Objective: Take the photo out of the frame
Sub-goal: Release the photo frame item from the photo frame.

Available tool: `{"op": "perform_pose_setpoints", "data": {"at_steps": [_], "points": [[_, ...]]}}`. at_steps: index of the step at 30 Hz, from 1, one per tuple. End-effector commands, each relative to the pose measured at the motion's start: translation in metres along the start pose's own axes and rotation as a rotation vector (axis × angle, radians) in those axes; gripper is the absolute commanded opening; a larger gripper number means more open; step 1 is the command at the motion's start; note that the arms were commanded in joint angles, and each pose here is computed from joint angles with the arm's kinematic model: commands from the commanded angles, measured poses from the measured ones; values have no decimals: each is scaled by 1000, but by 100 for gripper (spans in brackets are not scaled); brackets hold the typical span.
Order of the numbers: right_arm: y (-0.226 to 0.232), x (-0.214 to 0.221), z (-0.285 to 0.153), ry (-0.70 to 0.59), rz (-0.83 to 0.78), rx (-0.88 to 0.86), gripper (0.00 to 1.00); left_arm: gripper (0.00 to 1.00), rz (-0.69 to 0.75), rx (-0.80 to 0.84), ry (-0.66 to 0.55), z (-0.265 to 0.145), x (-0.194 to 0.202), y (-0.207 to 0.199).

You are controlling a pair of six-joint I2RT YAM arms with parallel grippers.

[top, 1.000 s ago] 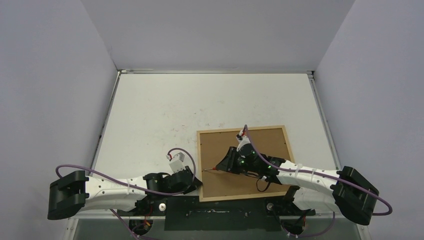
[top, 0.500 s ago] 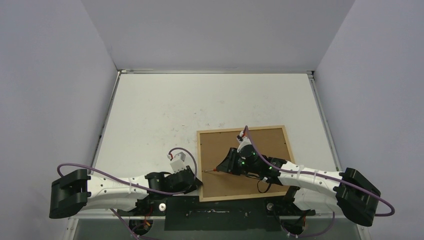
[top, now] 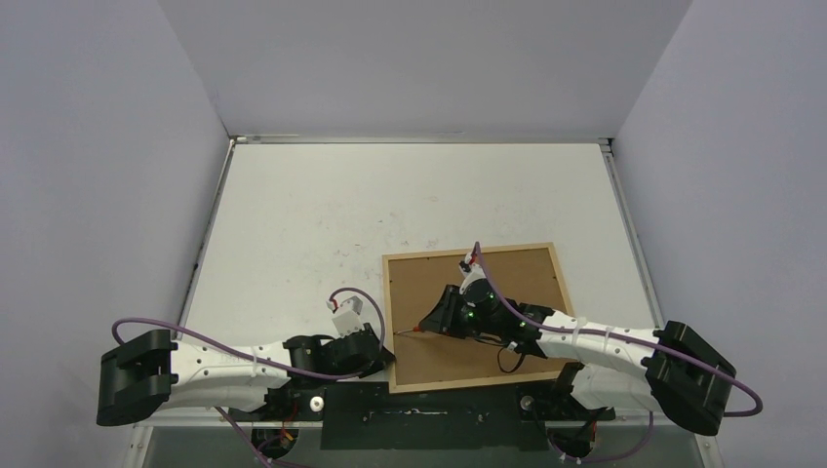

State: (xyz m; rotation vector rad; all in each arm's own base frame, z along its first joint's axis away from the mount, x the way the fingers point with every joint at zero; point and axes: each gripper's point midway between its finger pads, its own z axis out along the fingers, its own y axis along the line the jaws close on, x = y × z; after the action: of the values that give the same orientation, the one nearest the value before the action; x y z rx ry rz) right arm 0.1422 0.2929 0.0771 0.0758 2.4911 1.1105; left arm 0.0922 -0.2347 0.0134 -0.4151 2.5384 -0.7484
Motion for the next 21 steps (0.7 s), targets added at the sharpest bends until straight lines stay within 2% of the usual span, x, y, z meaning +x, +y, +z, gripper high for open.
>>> {"op": "perform_pose_setpoints", "data": {"at_steps": [1, 13, 21], "points": [[3, 1, 6, 8, -6, 1, 0, 0, 148, -267, 16, -1, 4, 82], [5, -5, 10, 27, -11, -43, 0, 0, 182, -268, 34, -1, 7, 84], [0, -20, 10, 59, -87, -43, 0, 0, 212, -277, 55, -4, 9, 92]]}}
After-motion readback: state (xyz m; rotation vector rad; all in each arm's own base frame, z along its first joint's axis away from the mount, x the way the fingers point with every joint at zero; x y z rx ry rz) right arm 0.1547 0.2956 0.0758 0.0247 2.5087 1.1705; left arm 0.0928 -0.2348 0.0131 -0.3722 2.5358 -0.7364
